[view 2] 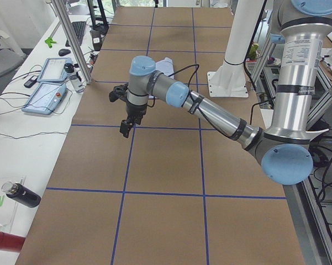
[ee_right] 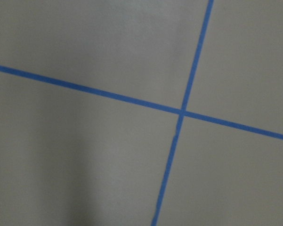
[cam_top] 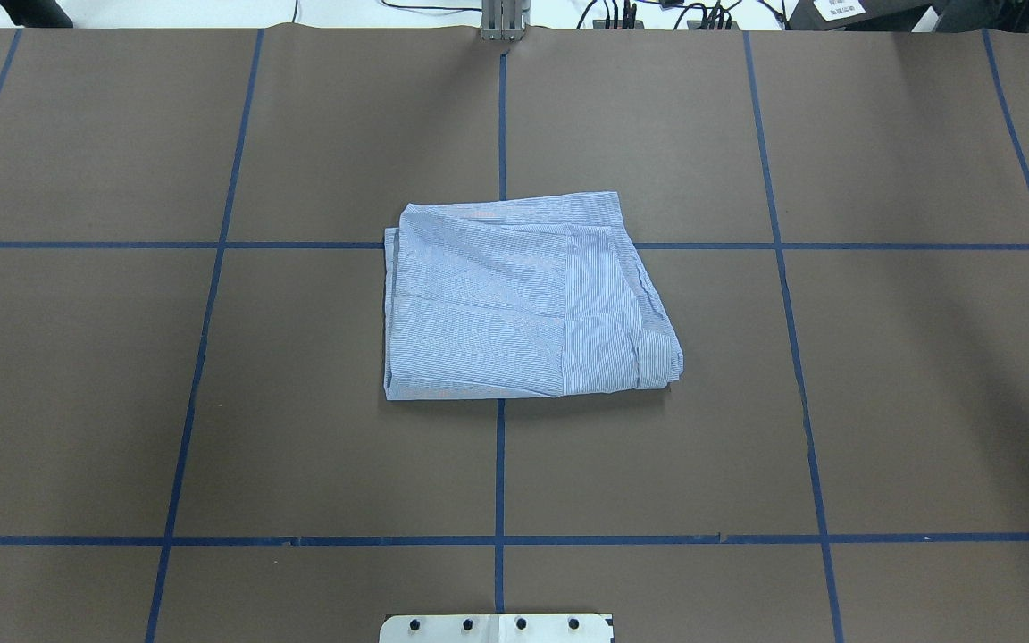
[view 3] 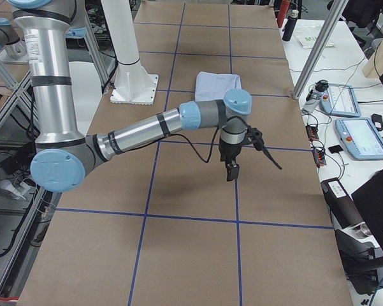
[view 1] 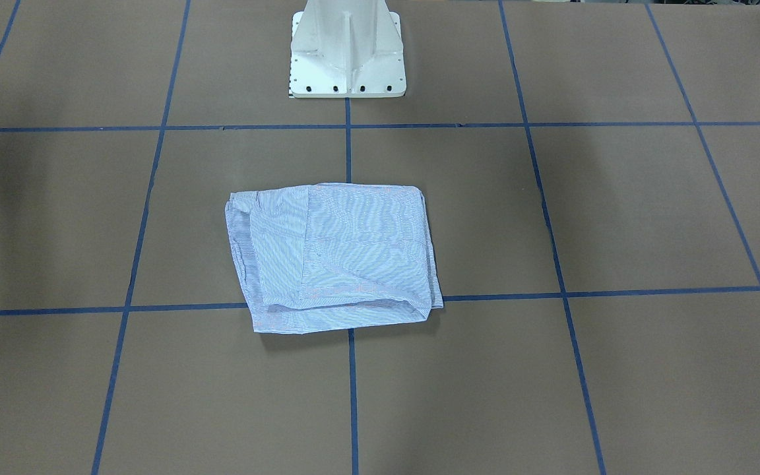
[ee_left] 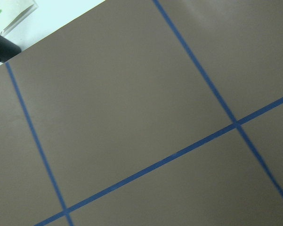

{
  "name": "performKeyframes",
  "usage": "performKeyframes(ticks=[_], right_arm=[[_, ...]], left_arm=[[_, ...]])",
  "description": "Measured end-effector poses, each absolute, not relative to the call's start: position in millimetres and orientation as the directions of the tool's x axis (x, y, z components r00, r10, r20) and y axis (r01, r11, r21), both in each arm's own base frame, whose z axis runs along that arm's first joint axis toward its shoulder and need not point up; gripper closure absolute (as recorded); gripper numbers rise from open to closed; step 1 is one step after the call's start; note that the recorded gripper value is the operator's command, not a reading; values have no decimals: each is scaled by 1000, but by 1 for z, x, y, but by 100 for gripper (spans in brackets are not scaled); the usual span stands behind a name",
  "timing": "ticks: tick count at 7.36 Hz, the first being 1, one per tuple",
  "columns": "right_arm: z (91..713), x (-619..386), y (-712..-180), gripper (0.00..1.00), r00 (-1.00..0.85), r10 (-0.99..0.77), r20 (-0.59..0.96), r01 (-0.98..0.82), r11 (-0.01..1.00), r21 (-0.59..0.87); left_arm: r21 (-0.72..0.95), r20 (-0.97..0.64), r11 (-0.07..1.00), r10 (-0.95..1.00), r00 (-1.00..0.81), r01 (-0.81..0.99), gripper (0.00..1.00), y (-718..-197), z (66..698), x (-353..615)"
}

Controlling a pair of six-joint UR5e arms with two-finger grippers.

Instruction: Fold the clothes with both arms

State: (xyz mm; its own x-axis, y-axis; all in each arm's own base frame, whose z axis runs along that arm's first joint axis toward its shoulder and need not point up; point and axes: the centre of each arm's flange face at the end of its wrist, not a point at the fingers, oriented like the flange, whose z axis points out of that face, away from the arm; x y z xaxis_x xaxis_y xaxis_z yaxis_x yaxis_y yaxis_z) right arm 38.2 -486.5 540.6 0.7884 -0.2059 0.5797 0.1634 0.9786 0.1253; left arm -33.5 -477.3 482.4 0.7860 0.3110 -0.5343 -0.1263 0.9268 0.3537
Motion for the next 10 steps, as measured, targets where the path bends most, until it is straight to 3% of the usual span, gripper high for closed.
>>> performKeyframes(ticks=[3,5,10], right_arm=[[596,85,-417,0,744,-68,665,64,997,30],[602,88,-412,0,744,-50,667,22,999,49],[625,76,-428,0,744,-20,668,-71,991,109]], left_arm=[[305,-624,952,213,752,-16,0,-434,536,-84],[312,-654,950,204,728,14,0,-406,562,-93],[306,-662,952,198,723,20,0,-400,573,-94]])
